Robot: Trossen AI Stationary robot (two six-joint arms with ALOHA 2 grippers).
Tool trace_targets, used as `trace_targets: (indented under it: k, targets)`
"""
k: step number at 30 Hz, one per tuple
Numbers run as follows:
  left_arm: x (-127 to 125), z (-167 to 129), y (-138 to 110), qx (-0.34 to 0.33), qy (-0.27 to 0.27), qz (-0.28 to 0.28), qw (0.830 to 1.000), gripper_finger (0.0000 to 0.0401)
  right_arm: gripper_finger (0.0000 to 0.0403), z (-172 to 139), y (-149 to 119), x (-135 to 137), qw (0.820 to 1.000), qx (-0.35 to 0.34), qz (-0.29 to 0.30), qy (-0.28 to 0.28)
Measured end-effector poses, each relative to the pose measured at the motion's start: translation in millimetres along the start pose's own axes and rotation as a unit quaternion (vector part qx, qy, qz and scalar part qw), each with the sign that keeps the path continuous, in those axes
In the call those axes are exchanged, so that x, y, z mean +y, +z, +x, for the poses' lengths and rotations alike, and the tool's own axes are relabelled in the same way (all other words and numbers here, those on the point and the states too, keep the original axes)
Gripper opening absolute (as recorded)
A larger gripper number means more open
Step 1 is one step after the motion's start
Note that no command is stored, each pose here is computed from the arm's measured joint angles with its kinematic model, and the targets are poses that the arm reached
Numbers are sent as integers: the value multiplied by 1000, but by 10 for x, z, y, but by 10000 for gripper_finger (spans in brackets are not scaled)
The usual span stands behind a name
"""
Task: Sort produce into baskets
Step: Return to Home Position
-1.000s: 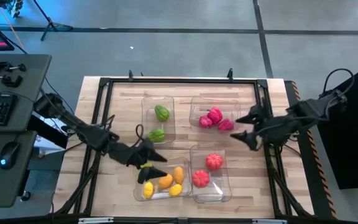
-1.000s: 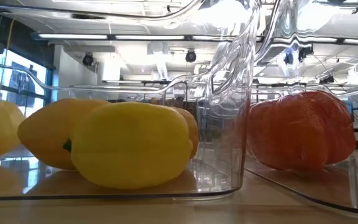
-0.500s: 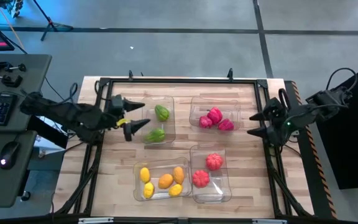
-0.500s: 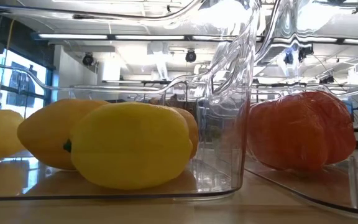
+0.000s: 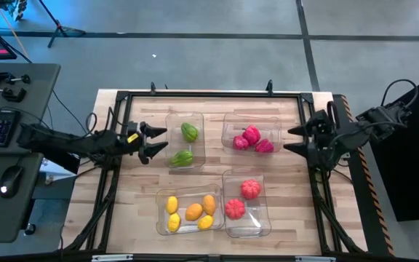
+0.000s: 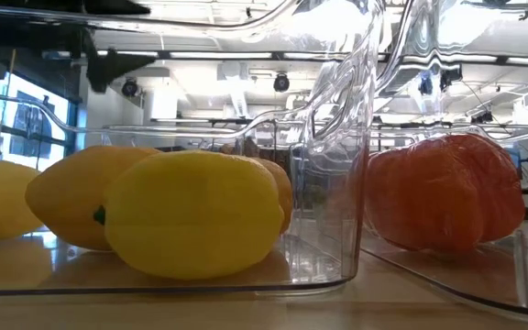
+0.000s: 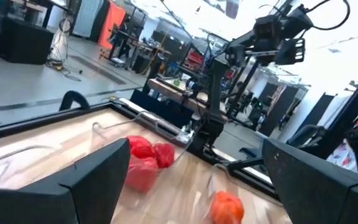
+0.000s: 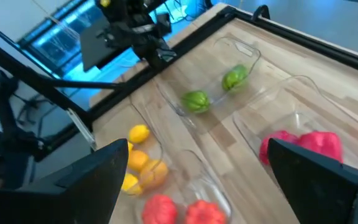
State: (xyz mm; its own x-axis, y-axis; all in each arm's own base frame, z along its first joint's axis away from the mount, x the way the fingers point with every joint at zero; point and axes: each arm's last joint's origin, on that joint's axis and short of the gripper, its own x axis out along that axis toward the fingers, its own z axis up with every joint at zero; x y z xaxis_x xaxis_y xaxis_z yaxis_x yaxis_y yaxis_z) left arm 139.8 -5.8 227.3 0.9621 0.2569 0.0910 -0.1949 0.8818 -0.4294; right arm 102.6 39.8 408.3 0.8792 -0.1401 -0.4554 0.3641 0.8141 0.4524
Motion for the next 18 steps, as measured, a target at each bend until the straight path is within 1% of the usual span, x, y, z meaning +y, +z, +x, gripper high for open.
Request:
trace_targets:
  k: [3, 8, 10, 14, 16, 18]
  targets:
    - [125, -91, -109, -5, 8, -4, 1000, 351, 376, 24, 13, 41, 1000, -6, 7, 8]
    - [284, -219, -299, -10, 9, -33, 999, 351, 376, 130, -13, 129, 1000, 6, 1, 6]
    - [337, -254, -384, 5, 18, -47, 999, 351, 376, 191, -34, 169, 1000, 13, -1, -1]
    - [361, -282, -417, 24, 28, -50, 998, 351, 376, 258, -58, 211, 1000, 19, 6, -9]
    - [360, -285, -412, 24, 28, -50, 998, 351, 376, 303, -96, 214, 1000, 12, 22, 1]
    - [366, -285, -423, 29, 31, -48, 998, 351, 376, 376, -196, 180, 999, 6, 40, 27]
